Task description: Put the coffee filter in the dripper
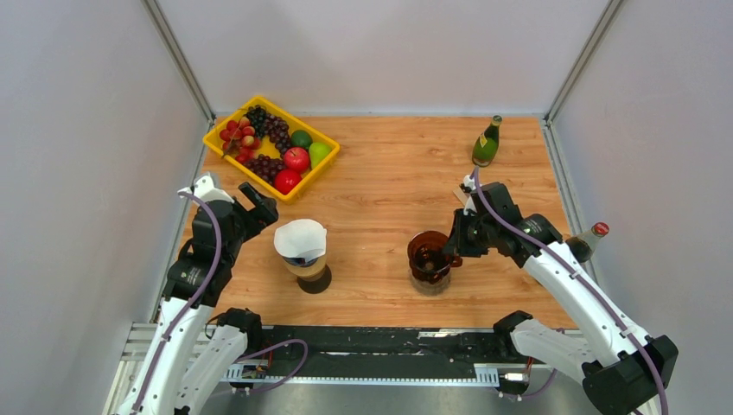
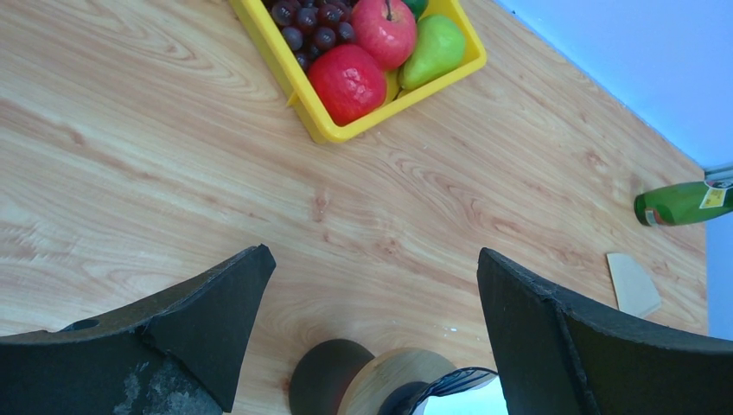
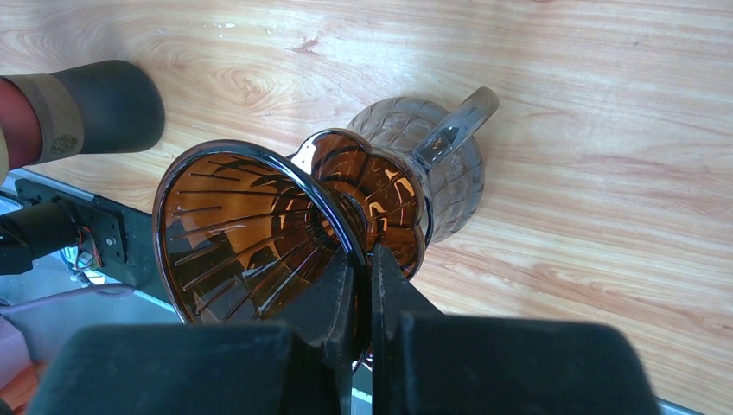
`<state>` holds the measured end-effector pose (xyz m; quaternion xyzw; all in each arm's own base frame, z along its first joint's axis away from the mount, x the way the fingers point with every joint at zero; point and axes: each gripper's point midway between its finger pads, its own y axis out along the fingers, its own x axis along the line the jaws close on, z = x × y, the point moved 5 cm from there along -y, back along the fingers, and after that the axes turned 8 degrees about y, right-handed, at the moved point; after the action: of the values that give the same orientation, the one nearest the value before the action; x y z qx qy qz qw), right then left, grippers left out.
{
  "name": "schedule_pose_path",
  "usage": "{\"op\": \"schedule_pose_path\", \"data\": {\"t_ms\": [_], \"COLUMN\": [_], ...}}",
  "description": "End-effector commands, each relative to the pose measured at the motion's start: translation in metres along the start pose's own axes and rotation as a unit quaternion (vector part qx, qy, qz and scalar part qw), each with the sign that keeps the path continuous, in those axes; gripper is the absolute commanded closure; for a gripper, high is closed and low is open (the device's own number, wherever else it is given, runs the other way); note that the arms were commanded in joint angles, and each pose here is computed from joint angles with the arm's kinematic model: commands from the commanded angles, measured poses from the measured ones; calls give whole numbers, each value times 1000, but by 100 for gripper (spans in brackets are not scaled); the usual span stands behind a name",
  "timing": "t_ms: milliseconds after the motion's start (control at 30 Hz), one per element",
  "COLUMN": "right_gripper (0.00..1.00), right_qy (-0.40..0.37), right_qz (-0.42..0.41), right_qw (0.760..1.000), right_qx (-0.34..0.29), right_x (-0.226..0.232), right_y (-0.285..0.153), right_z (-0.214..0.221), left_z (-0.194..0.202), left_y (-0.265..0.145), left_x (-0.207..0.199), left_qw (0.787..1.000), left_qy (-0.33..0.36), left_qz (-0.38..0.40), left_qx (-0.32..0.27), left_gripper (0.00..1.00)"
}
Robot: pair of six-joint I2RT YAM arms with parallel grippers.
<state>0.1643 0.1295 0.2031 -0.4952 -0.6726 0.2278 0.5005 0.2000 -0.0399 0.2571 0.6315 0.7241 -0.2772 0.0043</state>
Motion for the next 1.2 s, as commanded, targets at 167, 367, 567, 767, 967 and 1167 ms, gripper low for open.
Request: {"op": "schedule_pose_path", "data": {"t_ms": [167, 367, 567, 767, 967, 1167], "right_gripper": [87, 72, 58, 36, 7, 0], "right_qy": [27, 29, 29, 20, 11, 32], "right_qz": [25, 32, 32, 24, 33, 87], "right_qw": [999, 999, 999, 999, 993, 977], "right_qx": [0, -5, -11, -45, -113, -190], "right_x": [-3, -4, -4, 5, 13, 11], "right_y": [-13, -14, -17, -30, -52, -63], "right_z": [-1, -3, -6, -19, -46, -80], "left_z": [-19, -20, -21, -25, -25, -23], "left_y": [-10, -10, -9, -12, -11, -10], "left_x": [-2, -2, -2, -2, -1, -1], "left_qw": [999, 999, 999, 999, 999, 999], "left_qy": [-2, -2, -1, 0, 0, 1], "left_qz": [-1, -2, -4, -6, -9, -8], "left_qx": [-32, -33, -35, -40, -41, -38], "left_gripper": [0, 0, 0, 0, 0, 0]}}
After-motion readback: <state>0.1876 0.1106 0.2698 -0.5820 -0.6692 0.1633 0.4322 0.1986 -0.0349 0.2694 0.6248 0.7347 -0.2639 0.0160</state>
